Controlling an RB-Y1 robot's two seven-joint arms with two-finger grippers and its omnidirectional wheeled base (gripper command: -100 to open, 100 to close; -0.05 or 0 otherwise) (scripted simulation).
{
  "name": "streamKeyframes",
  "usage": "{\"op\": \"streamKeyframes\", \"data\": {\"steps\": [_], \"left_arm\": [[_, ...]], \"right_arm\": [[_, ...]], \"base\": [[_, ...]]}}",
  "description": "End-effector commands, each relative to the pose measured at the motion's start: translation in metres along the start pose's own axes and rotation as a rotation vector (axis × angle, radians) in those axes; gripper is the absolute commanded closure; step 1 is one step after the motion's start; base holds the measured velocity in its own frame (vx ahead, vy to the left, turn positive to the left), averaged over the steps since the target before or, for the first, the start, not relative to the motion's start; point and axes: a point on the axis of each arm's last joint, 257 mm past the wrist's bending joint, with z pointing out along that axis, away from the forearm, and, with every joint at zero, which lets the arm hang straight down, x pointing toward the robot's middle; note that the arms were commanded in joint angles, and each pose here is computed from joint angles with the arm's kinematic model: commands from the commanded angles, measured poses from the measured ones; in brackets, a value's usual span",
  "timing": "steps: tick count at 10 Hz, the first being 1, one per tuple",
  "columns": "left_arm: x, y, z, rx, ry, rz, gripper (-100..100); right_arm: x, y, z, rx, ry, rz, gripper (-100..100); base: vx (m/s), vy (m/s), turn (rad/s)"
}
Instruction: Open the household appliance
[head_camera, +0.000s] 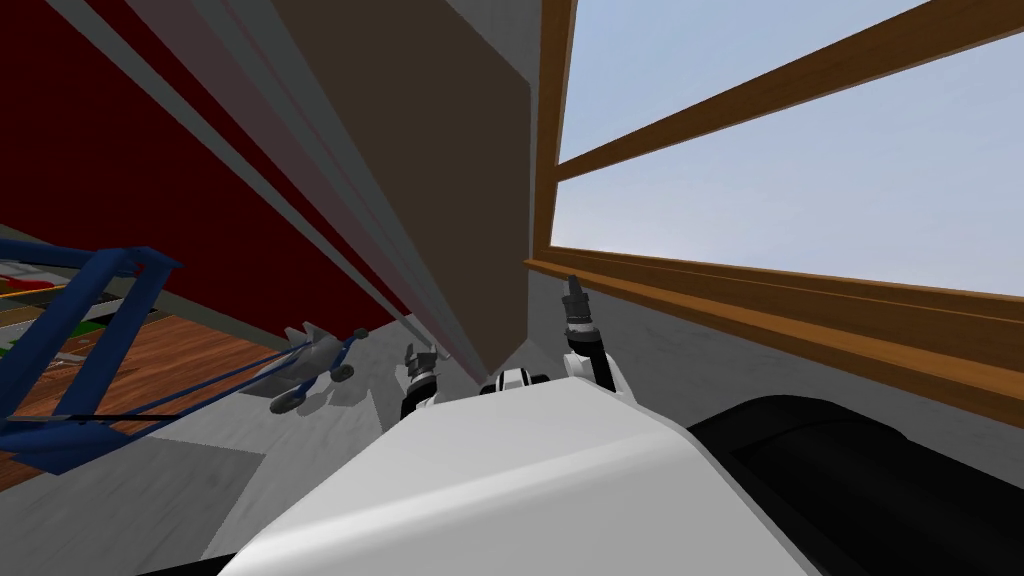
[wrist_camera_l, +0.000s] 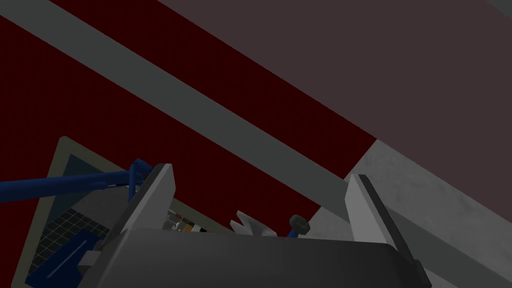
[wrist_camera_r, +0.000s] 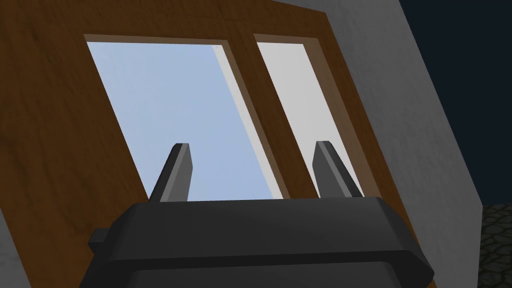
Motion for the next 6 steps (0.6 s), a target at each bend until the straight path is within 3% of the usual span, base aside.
{"op": "streamKeyframes", "data": {"steps": [1, 4, 6], "left_arm": [[0.0, 0.019, -0.01, -0.018, -0.045, -0.057, -100], [0.007, 0.037, -0.022, -0.028, -0.091, -0.125, -100], [0.007, 0.038, -0.021, -0.027, -0.092, -0.127, -100]], "right_arm": [[0.0, 0.0, 0.0, 0.0, 0.0, 0.0, 0], [0.0, 0.0, 0.0, 0.0, 0.0, 0.0, 0], [0.0, 0.0, 0.0, 0.0, 0.0, 0.0, 0]], "base": [[0.036, -0.006, 0.036], [0.012, -0.013, 0.008], [-0.001, -0.009, 0.003]]}}
